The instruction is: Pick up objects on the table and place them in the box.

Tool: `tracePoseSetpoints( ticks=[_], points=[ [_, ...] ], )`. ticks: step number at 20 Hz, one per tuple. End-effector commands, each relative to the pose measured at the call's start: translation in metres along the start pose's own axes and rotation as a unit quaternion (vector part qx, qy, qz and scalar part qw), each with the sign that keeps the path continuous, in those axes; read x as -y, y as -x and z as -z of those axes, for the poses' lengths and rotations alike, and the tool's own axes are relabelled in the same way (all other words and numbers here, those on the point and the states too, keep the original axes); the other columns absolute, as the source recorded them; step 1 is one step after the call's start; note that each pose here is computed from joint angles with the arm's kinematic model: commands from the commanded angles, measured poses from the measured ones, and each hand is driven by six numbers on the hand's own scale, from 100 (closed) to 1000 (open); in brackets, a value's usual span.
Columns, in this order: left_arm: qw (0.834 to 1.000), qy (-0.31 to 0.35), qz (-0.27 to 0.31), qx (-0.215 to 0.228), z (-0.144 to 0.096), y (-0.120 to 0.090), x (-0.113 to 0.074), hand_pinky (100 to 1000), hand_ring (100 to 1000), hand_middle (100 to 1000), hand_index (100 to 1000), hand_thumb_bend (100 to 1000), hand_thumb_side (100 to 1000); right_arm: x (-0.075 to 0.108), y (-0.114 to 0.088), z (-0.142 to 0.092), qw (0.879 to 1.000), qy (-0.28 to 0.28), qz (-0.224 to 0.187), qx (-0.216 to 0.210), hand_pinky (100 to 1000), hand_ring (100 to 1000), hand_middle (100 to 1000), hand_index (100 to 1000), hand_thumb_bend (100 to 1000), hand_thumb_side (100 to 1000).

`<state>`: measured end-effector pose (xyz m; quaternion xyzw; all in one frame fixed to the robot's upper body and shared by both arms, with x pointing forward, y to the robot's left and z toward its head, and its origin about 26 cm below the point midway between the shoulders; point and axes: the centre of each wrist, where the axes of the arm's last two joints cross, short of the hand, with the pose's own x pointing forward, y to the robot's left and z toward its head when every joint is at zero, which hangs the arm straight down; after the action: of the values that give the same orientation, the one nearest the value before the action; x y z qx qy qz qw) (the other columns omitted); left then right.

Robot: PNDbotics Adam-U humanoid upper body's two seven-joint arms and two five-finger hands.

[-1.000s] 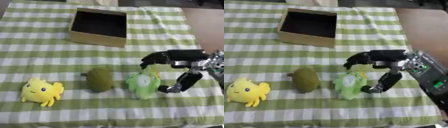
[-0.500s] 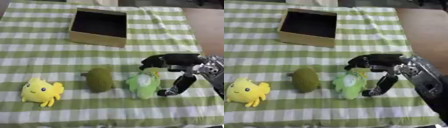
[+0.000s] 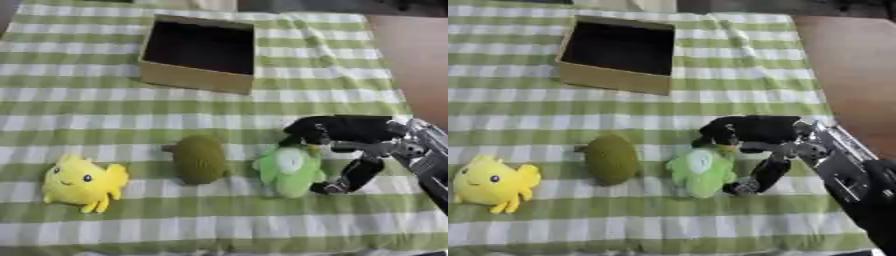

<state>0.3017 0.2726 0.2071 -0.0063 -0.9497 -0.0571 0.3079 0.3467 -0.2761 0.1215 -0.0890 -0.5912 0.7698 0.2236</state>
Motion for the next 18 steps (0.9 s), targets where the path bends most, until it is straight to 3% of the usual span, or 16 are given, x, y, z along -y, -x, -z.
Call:
tracePoseSetpoints(
  ticks=[1,3,9,12,13,14,18],
  points=[
    [1.0,0.006,0.001,0.014,0.005,-0.006,0.0,623,711,652,773,100,599,0.011,0.0,-0.003,0.994,-0.068,-0.047,0.069,1000,949,690,903,113,179],
    [1.0,0.005,0.001,0.015,0.005,-0.006,0.0,623,710,651,773,100,599,0.015,-0.002,-0.004,0.995,-0.059,-0.041,0.073,991,925,623,861,100,156],
    [1.0,0.004,0.0,0.015,0.006,-0.006,0.0,623,708,647,772,100,599,0.02,-0.001,-0.007,0.999,-0.001,-0.017,0.048,913,790,478,740,100,212],
    [1.0,0.002,0.001,0.016,0.006,-0.006,0.0,623,707,646,770,100,599,0.02,-0.003,-0.007,0.999,0.033,-0.004,0.042,914,782,468,737,100,191],
    [1.0,0.001,0.001,0.016,0.006,-0.006,0.0,623,707,646,769,100,599,0.022,-0.004,-0.007,0.998,0.042,-0.001,0.044,915,782,469,739,100,226],
    [1.0,0.001,0.002,0.016,0.006,-0.006,-0.001,623,707,646,769,100,599,0.026,-0.005,-0.009,0.998,0.05,0.0,0.046,915,782,469,741,100,179],
    [1.0,0.001,0.004,0.015,0.005,-0.006,-0.001,623,706,645,769,100,598,0.055,-0.011,-0.015,0.995,0.081,-0.002,0.064,905,773,469,742,100,167]
  ],
)
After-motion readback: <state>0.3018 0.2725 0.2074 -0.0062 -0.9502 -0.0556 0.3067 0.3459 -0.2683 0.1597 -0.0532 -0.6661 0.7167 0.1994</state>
